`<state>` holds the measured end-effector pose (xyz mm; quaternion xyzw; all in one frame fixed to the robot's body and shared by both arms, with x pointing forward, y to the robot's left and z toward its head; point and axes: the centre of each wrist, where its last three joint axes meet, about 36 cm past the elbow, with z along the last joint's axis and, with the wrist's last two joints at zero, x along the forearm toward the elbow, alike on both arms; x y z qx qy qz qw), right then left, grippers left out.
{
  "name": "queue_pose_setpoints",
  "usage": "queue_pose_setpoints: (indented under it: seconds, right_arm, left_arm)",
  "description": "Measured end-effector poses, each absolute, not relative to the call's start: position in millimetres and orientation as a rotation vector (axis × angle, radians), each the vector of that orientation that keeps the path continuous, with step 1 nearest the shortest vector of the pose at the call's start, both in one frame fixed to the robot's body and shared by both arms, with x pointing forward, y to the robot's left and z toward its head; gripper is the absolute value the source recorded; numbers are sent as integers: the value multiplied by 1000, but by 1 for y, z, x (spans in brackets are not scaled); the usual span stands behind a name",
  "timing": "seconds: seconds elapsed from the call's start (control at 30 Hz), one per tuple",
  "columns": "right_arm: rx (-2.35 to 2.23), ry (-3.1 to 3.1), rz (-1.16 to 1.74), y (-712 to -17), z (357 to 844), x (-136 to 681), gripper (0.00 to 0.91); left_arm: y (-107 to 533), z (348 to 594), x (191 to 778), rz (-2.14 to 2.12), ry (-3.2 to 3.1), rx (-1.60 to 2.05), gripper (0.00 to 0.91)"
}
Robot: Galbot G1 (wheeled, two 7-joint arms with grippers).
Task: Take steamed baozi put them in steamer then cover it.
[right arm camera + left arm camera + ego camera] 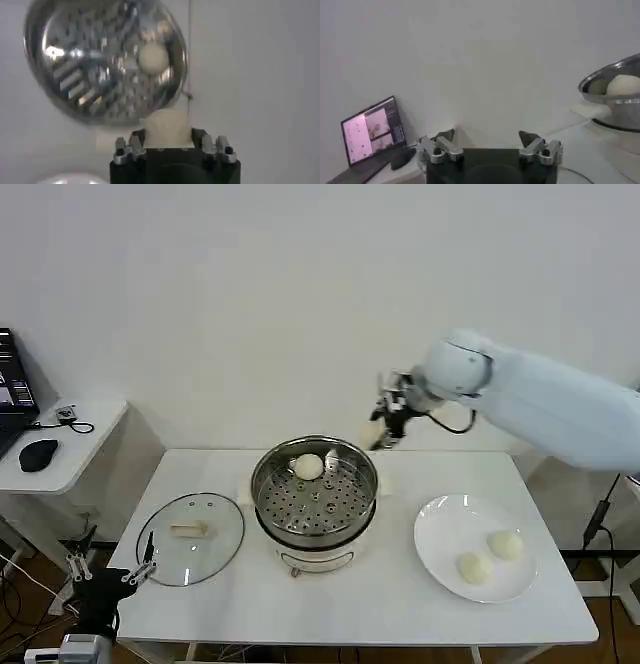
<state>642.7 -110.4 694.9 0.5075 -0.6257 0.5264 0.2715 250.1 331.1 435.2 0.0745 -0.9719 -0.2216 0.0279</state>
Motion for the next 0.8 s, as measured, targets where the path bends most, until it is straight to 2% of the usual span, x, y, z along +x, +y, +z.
queue_pose_setpoints:
  seconds: [0.37,0.8]
  right_arm:
    - [1466,-1588,1323,-22,640,646,635]
    - [1481,-1541,1290,13,595,649,635]
  left_arm:
    - [335,443,250,-694,-3012,255,907]
    - [335,439,250,-687,-3011,261,907]
